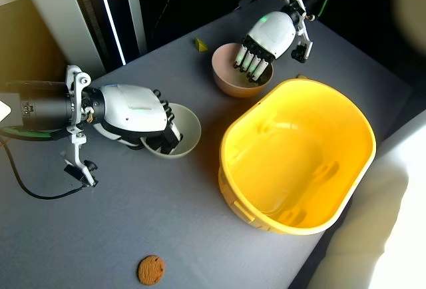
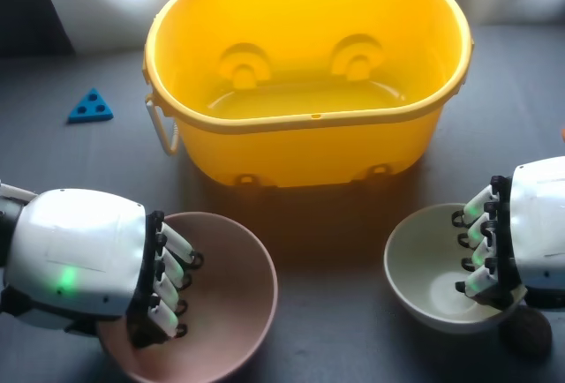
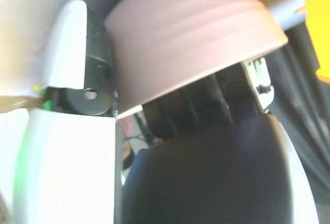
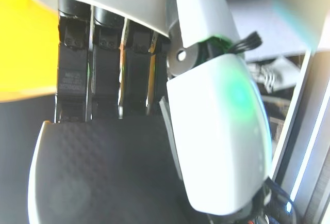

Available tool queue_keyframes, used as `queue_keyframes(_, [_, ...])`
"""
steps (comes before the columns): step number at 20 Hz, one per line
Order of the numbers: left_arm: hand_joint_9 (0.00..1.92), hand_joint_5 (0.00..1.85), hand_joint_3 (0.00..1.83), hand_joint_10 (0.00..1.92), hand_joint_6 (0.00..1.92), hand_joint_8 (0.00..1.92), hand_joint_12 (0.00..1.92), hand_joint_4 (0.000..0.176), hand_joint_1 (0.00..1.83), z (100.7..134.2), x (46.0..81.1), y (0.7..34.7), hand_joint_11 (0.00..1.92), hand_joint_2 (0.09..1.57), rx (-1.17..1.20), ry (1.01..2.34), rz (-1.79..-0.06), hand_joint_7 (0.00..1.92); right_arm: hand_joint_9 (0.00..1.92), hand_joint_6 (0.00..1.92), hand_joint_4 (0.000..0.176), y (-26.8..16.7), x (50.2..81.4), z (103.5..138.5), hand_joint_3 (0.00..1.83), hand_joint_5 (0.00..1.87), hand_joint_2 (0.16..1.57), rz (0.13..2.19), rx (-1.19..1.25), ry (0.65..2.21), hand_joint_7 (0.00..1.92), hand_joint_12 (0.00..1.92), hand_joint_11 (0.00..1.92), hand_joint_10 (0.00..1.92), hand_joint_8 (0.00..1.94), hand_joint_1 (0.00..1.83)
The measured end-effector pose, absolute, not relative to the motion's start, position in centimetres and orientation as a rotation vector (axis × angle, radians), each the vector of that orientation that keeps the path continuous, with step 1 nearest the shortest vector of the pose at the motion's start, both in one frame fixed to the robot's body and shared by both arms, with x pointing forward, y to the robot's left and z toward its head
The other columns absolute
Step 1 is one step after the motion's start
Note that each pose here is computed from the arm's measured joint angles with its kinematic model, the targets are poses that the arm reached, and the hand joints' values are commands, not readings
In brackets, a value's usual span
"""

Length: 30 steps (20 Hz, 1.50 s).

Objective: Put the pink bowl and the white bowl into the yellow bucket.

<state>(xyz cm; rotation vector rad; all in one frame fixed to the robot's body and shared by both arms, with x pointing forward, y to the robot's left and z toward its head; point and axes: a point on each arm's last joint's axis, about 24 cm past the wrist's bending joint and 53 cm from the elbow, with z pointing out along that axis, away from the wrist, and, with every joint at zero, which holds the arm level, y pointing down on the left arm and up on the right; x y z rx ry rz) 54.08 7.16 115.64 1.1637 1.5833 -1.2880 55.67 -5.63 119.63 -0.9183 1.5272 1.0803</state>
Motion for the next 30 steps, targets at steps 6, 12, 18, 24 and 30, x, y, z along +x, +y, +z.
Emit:
queue_keyframes(6, [0.92,0.93,0.00,1.17,0.99,0.97,1.07,0.000,1.37,118.6,53.4,7.4,0.72,1.11,1.134,1.551,-1.368,0.98,0.98,1.00,0.000,-6.4,55.7,120.8,0.00,0.95,1.08,1.114,-0.948,1.486,1.08,0.95,0.80,1.06,0.77,1.38])
queue_keyframes(12, [0.92,0.94,0.00,1.14,1.00,0.87,1.02,0.000,1.38,122.1,53.4,8.4,0.72,1.10,1.061,1.517,-1.446,1.04,1.02,0.94,0.000,-6.7,54.5,122.2,0.00,0.99,1.07,1.130,-1.018,1.425,1.11,0.95,0.82,1.01,0.70,1.39])
queue_keyframes(18, [0.92,0.97,0.00,1.17,0.94,0.89,1.07,0.000,1.36,123.9,53.3,9.1,0.71,1.10,1.010,1.517,-1.502,1.03,1.01,0.97,0.000,-7.3,54.5,123.2,0.00,0.97,1.07,1.143,-1.011,1.414,1.11,0.92,0.83,1.02,0.71,1.39])
queue_keyframes(24, [0.93,0.96,0.00,1.16,0.92,0.92,1.14,0.000,1.36,126.8,52.8,9.9,0.75,1.10,0.962,1.467,-1.584,1.02,1.03,0.89,0.000,-8.3,54.9,126.0,0.00,1.02,1.06,1.163,-0.994,1.357,1.15,0.93,0.86,0.99,0.63,1.39])
queue_keyframes(30, [0.92,0.98,0.00,1.13,0.91,0.88,1.00,0.000,1.38,129.2,54.5,11.5,0.69,1.09,0.854,1.433,-1.609,1.05,1.05,0.90,0.000,-9.3,55.6,126.5,0.00,1.01,1.06,1.129,-1.006,1.344,1.14,0.94,0.86,0.94,0.67,1.39])
